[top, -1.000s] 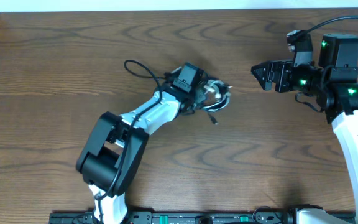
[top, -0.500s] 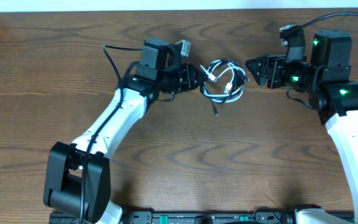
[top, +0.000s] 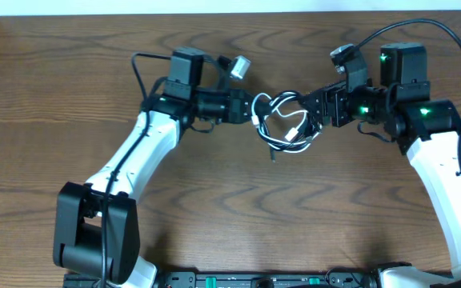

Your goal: Untangle cables

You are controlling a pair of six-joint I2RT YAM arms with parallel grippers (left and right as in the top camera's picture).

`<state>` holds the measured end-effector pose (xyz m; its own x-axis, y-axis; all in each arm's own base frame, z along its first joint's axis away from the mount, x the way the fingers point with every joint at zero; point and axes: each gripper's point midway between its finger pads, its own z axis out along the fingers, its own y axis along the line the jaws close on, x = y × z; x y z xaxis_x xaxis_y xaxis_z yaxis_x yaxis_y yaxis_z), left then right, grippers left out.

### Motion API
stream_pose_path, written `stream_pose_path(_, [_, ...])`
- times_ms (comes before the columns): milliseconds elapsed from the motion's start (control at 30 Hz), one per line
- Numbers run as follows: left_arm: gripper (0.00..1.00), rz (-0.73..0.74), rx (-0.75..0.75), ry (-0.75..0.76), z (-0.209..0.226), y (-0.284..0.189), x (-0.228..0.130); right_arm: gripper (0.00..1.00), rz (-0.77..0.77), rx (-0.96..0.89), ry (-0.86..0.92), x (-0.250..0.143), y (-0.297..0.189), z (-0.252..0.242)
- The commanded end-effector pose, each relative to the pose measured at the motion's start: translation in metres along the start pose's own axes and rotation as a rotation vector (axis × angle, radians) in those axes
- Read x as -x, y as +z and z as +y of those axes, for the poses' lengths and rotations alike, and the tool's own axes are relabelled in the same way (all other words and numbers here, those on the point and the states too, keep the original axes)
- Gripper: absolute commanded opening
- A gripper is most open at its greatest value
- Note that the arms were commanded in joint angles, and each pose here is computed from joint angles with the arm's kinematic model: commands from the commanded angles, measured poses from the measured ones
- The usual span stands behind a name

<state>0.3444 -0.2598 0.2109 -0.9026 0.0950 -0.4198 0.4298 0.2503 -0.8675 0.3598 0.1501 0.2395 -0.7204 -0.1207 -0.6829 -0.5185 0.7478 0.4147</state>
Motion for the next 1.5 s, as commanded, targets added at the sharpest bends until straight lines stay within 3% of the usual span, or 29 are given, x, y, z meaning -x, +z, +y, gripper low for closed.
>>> stream_pose_path(0, [0.07,0.032,-0.184,0.067,-0.024,-0.016,0.002,0.69,-0.03,0.106,-0.075,0.008,-0.004,0.011])
stream_pose_path(133, [0.07,0.02,-0.192,0.054,-0.018,-0.023,0.006,0.69,-0.025,0.246,-0.064,0.007,0.004,0.026])
stream_pose_path(433, [0.08,-0.054,-0.112,-0.008,-0.002,-0.035,0.025,0.56,0.009,0.498,0.01,0.0,0.023,0.041])
stream_pose_path(500, [0.07,-0.075,-0.088,-0.015,0.003,-0.037,0.03,0.48,-0.001,0.541,0.019,0.004,0.023,0.044])
stream_pose_path(700, [0.08,-0.16,0.043,-0.112,0.028,-0.043,0.044,0.01,-0.032,0.547,0.047,0.017,0.022,0.043])
stream_pose_path(1000, [0.07,-0.29,0.215,-0.281,0.061,-0.051,0.06,0.01,0.033,0.478,0.144,0.008,0.037,0.044])
stream_pose_path(1267, [0.07,-0.39,0.359,-0.371,0.089,-0.063,0.067,0.01,0.128,0.212,0.323,-0.014,0.053,0.024])
stream_pose_path(1467, [0.08,-0.382,0.547,-0.486,0.121,-0.063,0.039,0.01,0.128,-0.083,0.329,-0.026,0.04,0.011])
